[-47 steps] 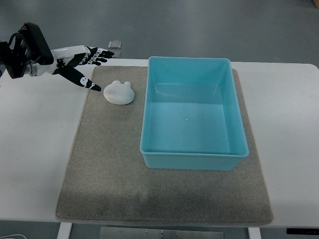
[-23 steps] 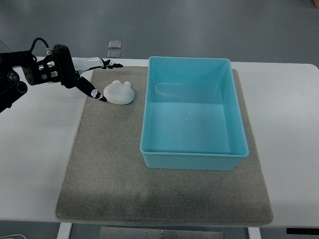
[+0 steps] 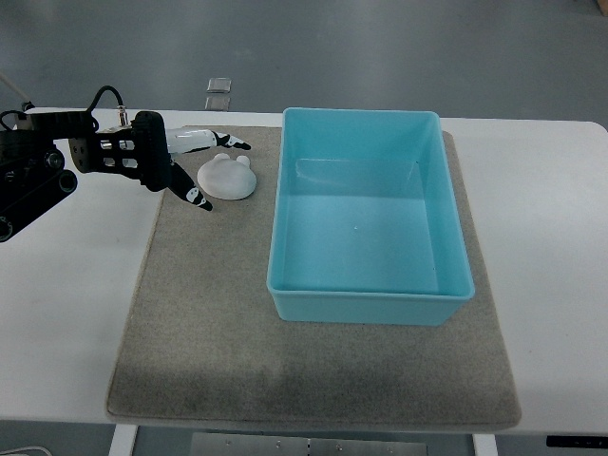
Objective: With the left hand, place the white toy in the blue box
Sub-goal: 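Close the left hand fingers around the white rabbit toy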
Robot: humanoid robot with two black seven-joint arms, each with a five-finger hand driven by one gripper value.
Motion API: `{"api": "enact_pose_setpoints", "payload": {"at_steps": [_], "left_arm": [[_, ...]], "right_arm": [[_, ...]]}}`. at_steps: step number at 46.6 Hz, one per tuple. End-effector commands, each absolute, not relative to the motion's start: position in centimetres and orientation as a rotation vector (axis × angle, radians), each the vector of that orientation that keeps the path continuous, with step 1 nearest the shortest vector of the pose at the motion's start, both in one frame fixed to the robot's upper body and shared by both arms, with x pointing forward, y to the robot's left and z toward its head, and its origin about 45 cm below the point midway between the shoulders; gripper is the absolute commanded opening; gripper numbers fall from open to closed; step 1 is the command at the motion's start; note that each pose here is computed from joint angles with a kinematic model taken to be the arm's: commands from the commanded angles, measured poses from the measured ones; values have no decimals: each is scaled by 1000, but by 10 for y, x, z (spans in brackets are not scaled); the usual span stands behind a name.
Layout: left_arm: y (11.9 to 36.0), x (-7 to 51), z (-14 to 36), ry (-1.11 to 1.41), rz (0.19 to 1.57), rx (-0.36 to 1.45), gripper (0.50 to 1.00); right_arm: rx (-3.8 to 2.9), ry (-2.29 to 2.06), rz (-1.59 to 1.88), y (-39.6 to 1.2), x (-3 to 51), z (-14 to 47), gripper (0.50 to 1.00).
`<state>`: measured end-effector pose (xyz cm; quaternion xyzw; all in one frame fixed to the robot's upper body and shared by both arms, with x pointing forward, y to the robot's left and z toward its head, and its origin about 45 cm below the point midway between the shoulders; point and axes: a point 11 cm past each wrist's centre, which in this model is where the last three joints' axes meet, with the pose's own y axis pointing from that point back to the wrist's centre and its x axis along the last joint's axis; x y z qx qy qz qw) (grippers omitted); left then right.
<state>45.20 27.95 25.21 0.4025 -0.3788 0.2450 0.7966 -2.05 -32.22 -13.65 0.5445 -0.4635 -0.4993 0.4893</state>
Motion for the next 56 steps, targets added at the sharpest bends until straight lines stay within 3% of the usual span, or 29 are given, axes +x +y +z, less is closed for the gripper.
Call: {"api": "enact_pose_setpoints", "payload": {"at_steps": [1,7,30,42,56], "left_arm": [[279,452,251,-830,517,875,990],[270,452,246,-842,500,871,990],[274,456,245,-879,499,911,973],[273,456,246,-882,498,912,866],[273,454,241,-878,481,924,825]], "right_arm": [[1323,-1126,-1213,-322,-20,-137,936],[1323,-1126,-1213,-322,-20,-137,936],[1323,-1126,-1213,-322,-20,-137,936],[1323,-1126,-1213,-322,-20,-137,936],[1323,-1126,-1213,-322,-20,-137,936]]}}
